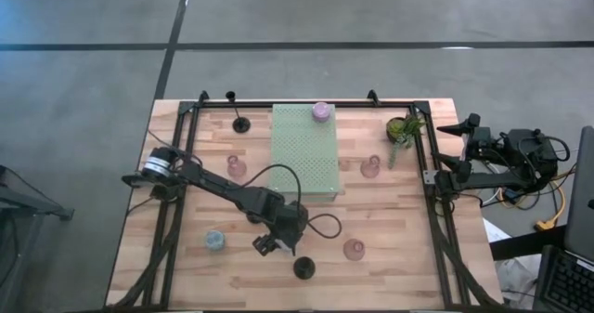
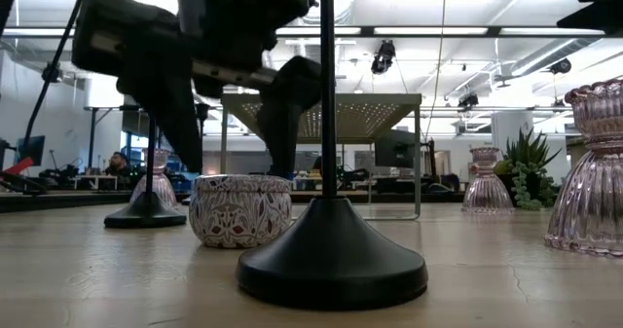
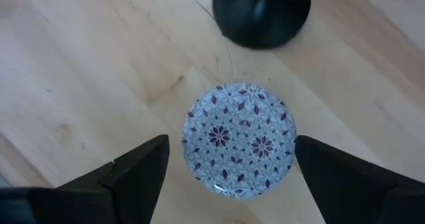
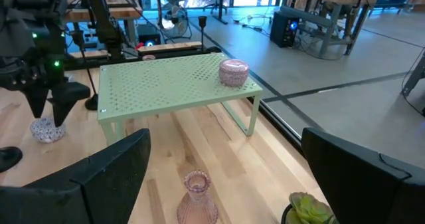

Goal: Pick & Place candle stick holders
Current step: Put the right candle on the shelf

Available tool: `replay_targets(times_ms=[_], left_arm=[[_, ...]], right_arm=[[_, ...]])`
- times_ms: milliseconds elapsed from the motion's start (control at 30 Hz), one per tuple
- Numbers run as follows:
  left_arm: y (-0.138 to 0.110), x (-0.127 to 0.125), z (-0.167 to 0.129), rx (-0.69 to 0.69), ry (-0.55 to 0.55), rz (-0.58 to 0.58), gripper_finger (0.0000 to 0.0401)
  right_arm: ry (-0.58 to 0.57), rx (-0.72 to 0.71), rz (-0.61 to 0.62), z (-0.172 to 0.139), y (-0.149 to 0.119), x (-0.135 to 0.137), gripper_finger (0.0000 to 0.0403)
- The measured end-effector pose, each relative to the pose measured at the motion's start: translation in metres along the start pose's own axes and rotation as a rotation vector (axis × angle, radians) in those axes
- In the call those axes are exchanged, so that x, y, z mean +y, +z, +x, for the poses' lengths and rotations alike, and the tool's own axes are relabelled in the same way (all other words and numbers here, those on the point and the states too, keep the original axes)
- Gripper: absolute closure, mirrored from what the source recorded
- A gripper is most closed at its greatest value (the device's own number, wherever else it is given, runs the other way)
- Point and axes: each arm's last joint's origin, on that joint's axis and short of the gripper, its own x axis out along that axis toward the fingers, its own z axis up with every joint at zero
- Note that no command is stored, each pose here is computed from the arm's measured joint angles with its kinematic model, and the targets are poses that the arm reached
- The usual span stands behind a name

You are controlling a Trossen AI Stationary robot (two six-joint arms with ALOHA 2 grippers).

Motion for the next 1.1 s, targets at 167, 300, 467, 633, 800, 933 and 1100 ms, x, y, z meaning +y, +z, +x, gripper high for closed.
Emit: replay_targets(times_ms=[167,300,467,633,800,933,1100], left_arm=[[-0.003,0.0,0.005,-0.021,0.01,0.004,0.0071],[-0.004,0.0,0.012,-0.024,0.008,0.001,0.0071],[-0.007,0.003,0.032,0.012,-0.014,-0.009,0.0071],[-0.001,0.007,0.036,0.003,-0.009,-0.008,0.0071],[0.002,0.008,0.035,-0.016,0.001,-0.005,0.0071],[0.002,0.008,0.035,-0.016,0.0,-0.007,0.0071],[0.002,0.008,0.037,-0.017,0.0,-0.006,0.0071]], right_arm=[[0.0,0.0,0.0,0.0,0.0,0.0,0.0019],[0.0,0.0,0.0,0.0,0.0,0.0,0.0019],[0.0,0.0,-0.001,0.0,0.0,0.0,0.0019],[0.0,0.0,-0.001,0.0,0.0,0.0,0.0019],[0.0,0.0,-0.001,0.0,0.0,0.0,0.0019],[0.0,0.0,-0.001,0.0,0.0,0.0,0.0019],[-0.001,0.0,0.0,0.0,0.0,0.0,0.0019]])
